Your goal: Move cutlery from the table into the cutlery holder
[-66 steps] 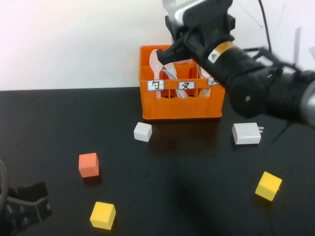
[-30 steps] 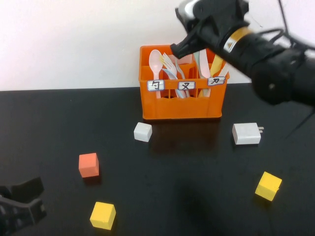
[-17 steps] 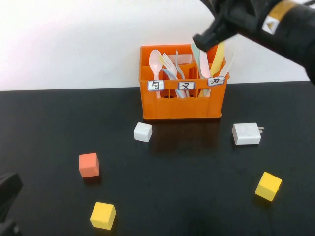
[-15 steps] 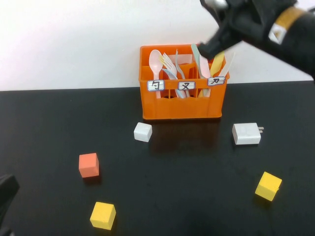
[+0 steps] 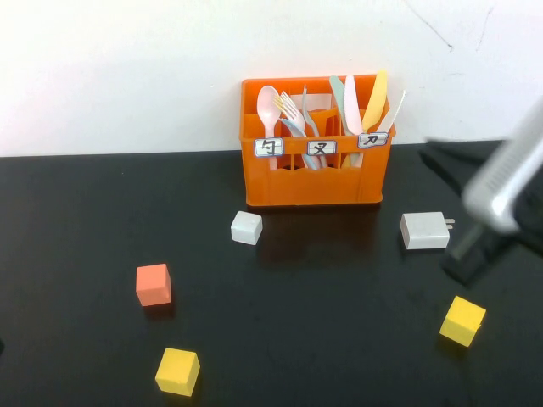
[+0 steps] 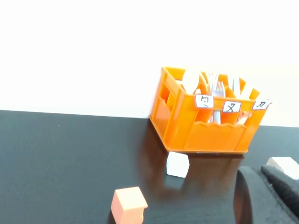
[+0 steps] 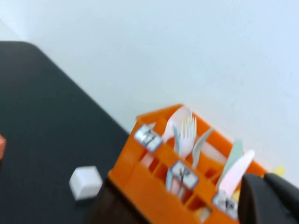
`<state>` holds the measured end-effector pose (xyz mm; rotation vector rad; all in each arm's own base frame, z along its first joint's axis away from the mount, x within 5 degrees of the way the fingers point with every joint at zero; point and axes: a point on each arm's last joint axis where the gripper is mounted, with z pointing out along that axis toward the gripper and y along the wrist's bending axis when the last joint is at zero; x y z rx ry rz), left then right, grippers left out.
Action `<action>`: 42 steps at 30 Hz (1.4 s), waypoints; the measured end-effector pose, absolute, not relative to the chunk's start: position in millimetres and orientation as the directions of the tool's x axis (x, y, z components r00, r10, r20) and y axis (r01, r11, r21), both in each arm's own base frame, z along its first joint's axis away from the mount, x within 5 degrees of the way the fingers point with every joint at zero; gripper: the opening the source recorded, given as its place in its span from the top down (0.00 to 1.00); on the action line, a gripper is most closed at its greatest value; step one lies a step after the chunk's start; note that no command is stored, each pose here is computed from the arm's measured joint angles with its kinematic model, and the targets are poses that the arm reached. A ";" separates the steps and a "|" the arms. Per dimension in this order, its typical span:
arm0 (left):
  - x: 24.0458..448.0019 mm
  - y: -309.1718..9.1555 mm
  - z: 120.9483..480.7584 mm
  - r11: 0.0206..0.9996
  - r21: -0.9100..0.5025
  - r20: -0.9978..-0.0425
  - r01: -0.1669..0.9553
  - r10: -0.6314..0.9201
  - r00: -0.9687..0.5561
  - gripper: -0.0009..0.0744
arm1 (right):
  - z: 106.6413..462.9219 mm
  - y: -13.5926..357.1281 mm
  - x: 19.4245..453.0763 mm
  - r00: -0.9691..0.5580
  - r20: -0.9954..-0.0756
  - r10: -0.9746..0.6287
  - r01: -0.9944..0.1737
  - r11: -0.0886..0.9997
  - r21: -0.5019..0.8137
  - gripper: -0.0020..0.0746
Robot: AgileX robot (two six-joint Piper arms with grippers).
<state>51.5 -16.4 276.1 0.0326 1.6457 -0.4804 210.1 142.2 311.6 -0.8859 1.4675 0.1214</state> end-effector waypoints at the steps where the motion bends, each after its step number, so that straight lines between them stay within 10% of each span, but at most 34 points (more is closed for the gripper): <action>1: 51.6 -16.5 275.9 0.909 -0.289 -0.956 0.299 -0.257 -0.141 0.99 | 308.7 137.4 202.7 0.157 -0.886 -0.435 -0.575 0.689 -0.441 0.98; 42: 51.6 -16.4 275.4 0.913 -0.278 -0.959 0.299 -0.245 -0.143 0.99 | 260.4 27.3 55.0 -0.094 -0.889 -0.449 -0.542 0.772 -0.332 0.98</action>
